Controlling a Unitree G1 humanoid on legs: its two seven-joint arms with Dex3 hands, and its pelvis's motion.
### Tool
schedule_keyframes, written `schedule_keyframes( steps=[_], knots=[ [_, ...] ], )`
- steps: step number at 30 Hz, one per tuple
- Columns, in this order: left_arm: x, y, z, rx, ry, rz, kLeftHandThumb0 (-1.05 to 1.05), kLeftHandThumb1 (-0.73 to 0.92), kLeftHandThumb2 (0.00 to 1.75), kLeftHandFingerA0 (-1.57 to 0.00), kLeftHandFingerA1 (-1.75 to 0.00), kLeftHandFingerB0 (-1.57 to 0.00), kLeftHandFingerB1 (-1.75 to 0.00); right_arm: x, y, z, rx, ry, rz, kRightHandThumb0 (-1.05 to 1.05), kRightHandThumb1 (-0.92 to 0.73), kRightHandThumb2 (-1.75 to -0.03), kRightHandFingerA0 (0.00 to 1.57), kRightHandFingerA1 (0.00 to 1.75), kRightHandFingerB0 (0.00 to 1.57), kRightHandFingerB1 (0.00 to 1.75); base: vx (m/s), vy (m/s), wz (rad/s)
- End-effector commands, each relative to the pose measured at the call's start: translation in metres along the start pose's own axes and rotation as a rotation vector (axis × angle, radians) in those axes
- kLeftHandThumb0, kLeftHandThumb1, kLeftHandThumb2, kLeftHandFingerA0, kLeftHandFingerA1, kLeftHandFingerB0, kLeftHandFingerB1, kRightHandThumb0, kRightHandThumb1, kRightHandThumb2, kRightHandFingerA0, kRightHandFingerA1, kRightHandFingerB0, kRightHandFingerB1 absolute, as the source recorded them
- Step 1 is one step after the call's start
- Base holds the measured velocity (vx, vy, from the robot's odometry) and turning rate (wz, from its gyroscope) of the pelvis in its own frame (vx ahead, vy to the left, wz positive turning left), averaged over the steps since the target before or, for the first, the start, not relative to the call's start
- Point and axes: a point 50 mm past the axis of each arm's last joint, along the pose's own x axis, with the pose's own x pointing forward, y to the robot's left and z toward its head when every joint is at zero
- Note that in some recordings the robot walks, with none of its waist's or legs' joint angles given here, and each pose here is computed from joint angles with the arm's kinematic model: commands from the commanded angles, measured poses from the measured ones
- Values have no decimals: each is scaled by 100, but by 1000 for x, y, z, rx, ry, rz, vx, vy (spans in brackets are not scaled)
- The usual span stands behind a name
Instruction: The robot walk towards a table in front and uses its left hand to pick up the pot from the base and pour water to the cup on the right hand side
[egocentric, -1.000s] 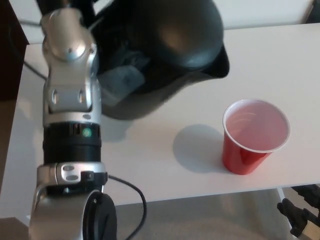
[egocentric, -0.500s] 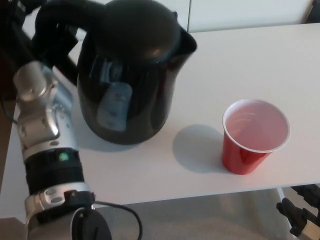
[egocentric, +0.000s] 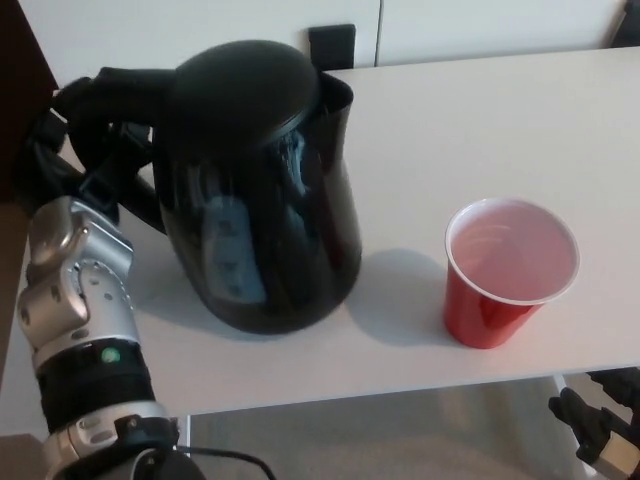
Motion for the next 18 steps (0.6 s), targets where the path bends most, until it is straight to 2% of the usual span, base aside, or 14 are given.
schedule_keyframes(
  steps=[1, 2, 3, 4, 5, 7, 8, 9, 10, 13, 14, 18],
  knots=[
    [-20, -21, -50, -34, 213, -287, -22, 55, 58, -78, -153, -77, -104, 3, -7, 11, -16, -29, -8, -64, -61, -88, 30, 53, 14, 45, 0, 0, 0],
    [-20, -21, -50, -4, 216, -322, -22, 55, 58, -78, -153, -77, -104, 4, -7, 12, -19, -29, -7, -64, -61, -88, 30, 53, 14, 45, 0, 0, 0],
    [-21, -20, -50, 103, 232, -422, -36, 56, 57, -64, -64, -69, -44, 5, -7, 14, -29, -32, -7, -64, -61, -88, 30, 53, 15, 46, 0, 0, 0],
    [-22, -19, -50, 184, 259, -505, -55, 44, 69, -17, -38, -25, -38, 6, -7, 15, -34, -33, -7, -64, -61, -88, 30, 53, 15, 46, 0, 0, 0],
    [-23, -18, -50, 242, 289, -571, -55, 44, 69, -17, -38, -25, -38, 6, -7, 15, -35, -34, -8, -64, -61, -88, 30, 53, 15, 46, 0, 0, 0],
    [-23, -18, -50, 244, 290, -575, -55, 44, 69, -17, -38, -25, -38, 6, -7, 15, -35, -34, -8, -64, -61, -88, 30, 53, 15, 46, 0, 0, 0],
    [-23, -19, -44, 393, 283, -650, -77, 45, 80, 0, 0, 0, 0, 6, -7, 16, -35, -37, -8, -62, -62, -87, 31, 54, 15, 46, 0, 0, 0],
    [-23, -19, -40, 582, 291, -734, -77, 45, 80, 0, 0, 0, 0, 7, -8, 18, -36, -42, -8, -62, -62, -87, 31, 54, 15, 46, 0, 0, 0],
    [-23, -19, -38, 664, 288, -757, -79, 45, 81, 0, 0, 0, 0, 8, -8, 19, -34, -46, -7, -57, -76, -62, 38, 47, 20, 37, 0, 0, 0],
    [-24, -18, -37, 688, 288, -764, -79, 45, 81, 0, 0, 0, 0, 8, -8, 20, -33, -47, -7, -57, -76, -62, 38, 47, 20, 37, 0, 0, 0],
    [-23, -17, -31, 745, 303, -784, -78, 50, 56, 0, 0, 0, 0, 9, -9, 20, -54, -47, -7, -59, -77, -62, 38, 46, 20, 36, 0, 0, 0],
    [-23, -18, -20, 797, 300, -801, -75, 50, 56, 0, 0, 0, 0, 10, -10, 20, -65, -48, -9, -58, -77, -62, 38, 46, 21, 37, 0, 0, 0]
  ],
)
